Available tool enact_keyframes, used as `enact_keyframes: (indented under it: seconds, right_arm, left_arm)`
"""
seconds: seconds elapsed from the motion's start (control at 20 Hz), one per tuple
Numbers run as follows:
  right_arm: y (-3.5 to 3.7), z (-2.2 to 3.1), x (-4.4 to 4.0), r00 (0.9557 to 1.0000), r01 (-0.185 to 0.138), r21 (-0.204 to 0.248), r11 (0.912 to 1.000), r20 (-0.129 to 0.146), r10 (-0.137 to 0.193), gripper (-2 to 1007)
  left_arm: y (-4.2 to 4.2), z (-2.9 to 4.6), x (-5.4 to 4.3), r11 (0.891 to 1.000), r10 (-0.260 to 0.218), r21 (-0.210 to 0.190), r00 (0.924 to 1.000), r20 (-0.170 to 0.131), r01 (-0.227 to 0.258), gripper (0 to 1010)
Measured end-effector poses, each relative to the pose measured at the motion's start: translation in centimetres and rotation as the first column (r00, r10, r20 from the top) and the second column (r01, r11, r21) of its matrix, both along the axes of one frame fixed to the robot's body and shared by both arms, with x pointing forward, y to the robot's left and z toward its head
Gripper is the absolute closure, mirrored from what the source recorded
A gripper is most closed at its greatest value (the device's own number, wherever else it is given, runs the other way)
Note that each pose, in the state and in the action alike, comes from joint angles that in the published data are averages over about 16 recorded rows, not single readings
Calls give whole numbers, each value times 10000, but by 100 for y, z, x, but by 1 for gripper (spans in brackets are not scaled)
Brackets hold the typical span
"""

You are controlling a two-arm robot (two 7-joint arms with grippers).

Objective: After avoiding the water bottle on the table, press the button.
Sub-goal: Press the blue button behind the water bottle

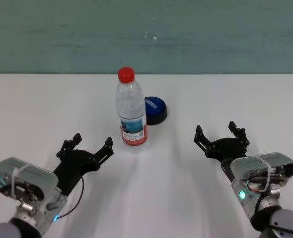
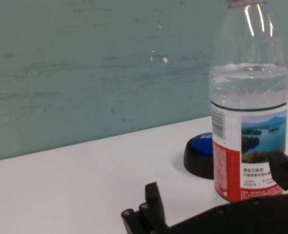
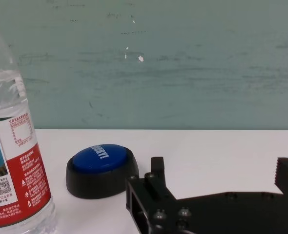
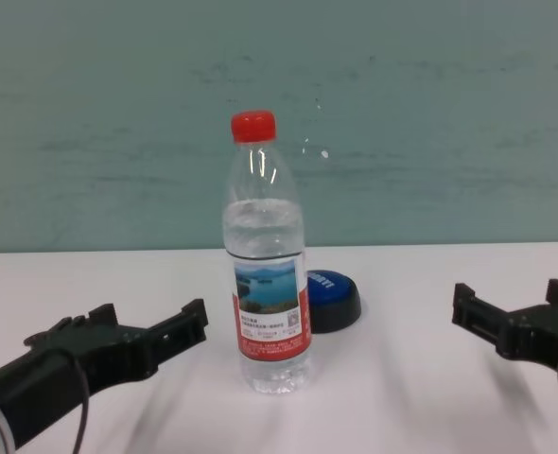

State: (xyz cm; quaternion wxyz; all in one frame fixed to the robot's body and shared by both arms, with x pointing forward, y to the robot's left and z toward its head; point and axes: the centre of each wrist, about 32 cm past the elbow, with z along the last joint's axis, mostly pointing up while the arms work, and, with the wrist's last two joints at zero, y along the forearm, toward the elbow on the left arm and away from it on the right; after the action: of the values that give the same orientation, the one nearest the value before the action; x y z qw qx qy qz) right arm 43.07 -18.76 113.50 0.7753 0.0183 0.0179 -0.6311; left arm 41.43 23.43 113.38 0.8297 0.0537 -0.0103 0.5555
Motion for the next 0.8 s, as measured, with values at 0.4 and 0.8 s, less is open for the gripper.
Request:
enact_keyframes:
  seconds: [0.4,0.8]
  right_arm:
    - [0,0,0,10000,0,0,10000,0,0,2]
    - [0,0,0,10000,0,0,10000,0,0,2]
  left_arm:
    - [21,0,66,9996,-263,99,9996,-59,264,6]
    - [16,-21,129,9991,-396,143,9991,-163,399,5]
